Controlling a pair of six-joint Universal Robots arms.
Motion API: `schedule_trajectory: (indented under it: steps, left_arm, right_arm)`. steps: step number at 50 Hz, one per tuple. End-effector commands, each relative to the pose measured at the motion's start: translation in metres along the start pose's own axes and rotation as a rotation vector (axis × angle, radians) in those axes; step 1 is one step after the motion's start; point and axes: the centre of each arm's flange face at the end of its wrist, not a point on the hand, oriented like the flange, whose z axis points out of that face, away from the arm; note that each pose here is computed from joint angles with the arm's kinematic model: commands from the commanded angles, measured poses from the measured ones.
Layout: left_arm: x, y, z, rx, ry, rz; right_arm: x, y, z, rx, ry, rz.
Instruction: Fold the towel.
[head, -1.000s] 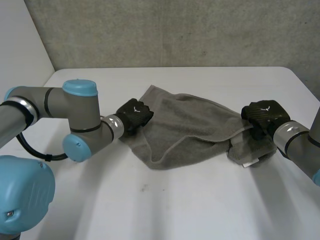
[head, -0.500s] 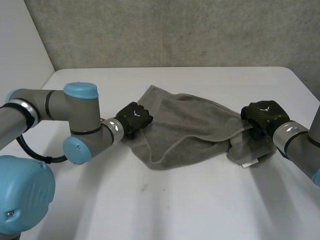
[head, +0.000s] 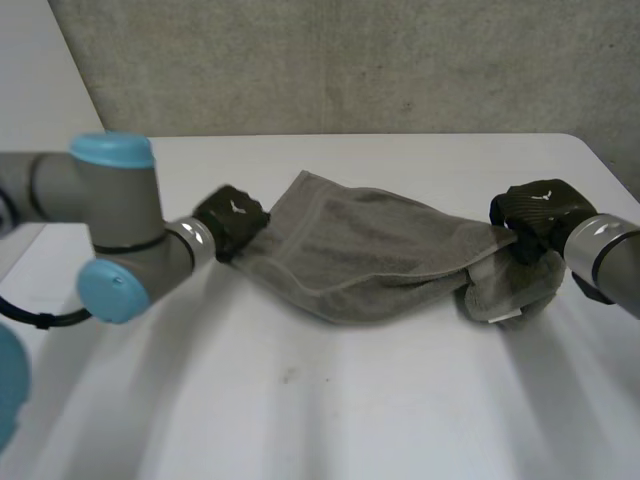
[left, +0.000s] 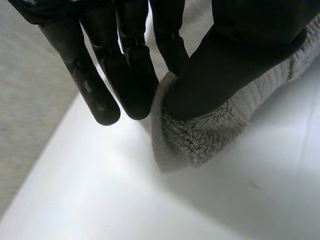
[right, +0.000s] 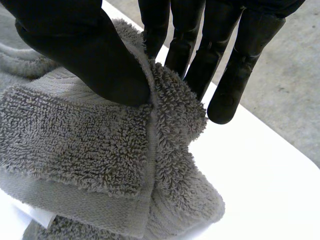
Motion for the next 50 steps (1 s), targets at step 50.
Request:
schedule_trajectory:
  steps: [50]
  left_arm:
    - [0.043, 0.047, -0.093, -0.073, 0.087, -0.217]
  right_arm:
    - [-0.018, 0.032, -0.01, -0.103, -0.075, -0.008]
